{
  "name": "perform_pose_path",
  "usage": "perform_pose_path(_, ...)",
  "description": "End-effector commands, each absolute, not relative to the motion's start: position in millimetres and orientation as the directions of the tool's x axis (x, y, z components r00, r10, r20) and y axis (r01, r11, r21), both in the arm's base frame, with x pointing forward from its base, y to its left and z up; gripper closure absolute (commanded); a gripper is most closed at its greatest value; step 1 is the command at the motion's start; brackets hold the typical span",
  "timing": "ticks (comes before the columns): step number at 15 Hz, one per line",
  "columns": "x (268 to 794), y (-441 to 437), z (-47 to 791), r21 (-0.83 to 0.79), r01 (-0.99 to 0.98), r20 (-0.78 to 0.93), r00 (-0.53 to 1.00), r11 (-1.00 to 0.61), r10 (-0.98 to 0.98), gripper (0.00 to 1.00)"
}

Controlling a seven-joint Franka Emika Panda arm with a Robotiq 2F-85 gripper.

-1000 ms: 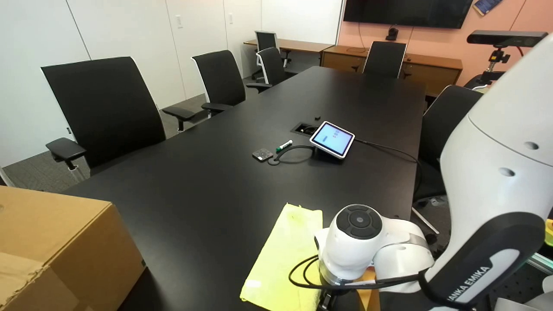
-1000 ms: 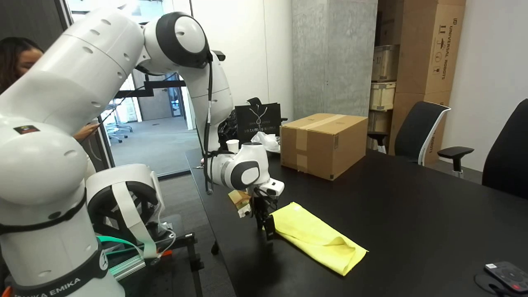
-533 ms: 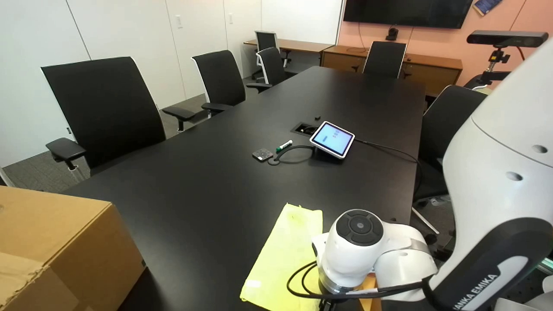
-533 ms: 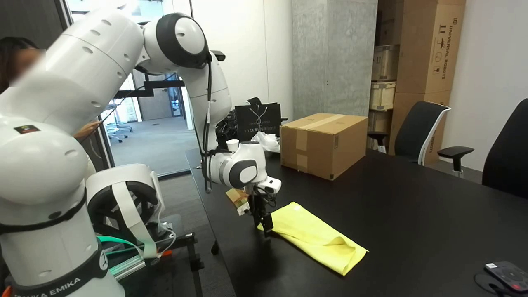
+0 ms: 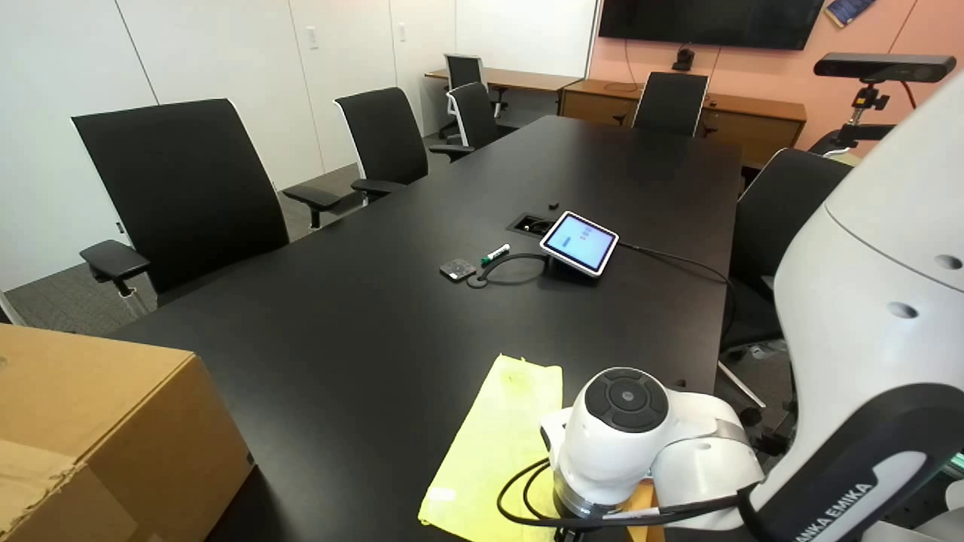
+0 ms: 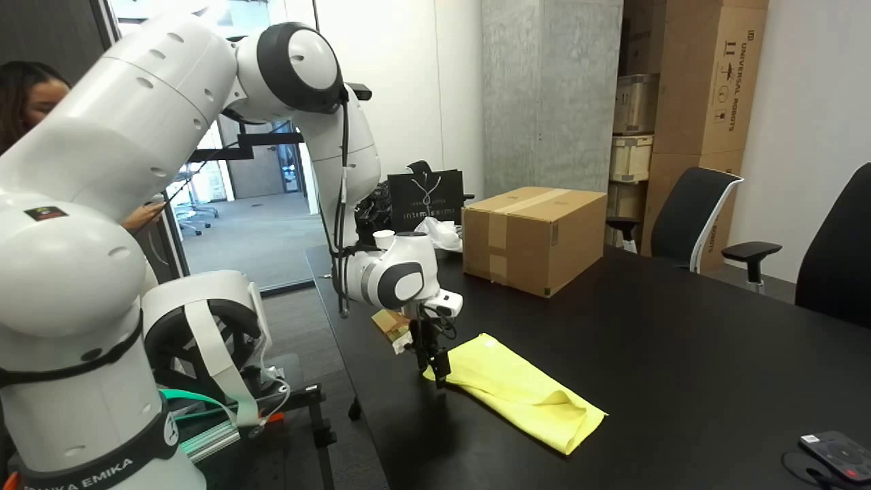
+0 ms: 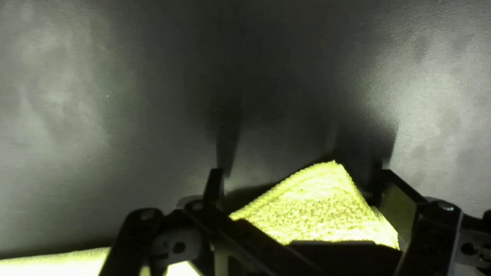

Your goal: Fold the towel on the table.

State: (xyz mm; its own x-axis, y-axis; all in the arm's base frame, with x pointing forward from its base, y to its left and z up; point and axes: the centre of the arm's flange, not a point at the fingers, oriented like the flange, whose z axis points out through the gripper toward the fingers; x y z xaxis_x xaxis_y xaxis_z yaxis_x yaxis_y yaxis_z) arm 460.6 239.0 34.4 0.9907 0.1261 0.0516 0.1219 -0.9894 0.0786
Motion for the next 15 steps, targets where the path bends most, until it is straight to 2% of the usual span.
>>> perform_pose_path(1, 465.2, 241.2, 35.4, 0.074, 0.15, 0.06, 0.986, -0.986, 0.154, 0.26)
perform_pose_path(8, 467.5, 243.4, 41.2, 0.075, 0.14, 0.056, 0.988, -0.987, 0.144, 0.8)
perform_pose_path(11, 467.3, 244.4, 48.1, 0.089, 0.134, 0.048, 0.989, -0.987, 0.139, 0.85)
perform_pose_path(15, 467.3, 241.0, 51.4, 0.109, 0.125, 0.019, 0.992, -0.986, 0.128, 0.81)
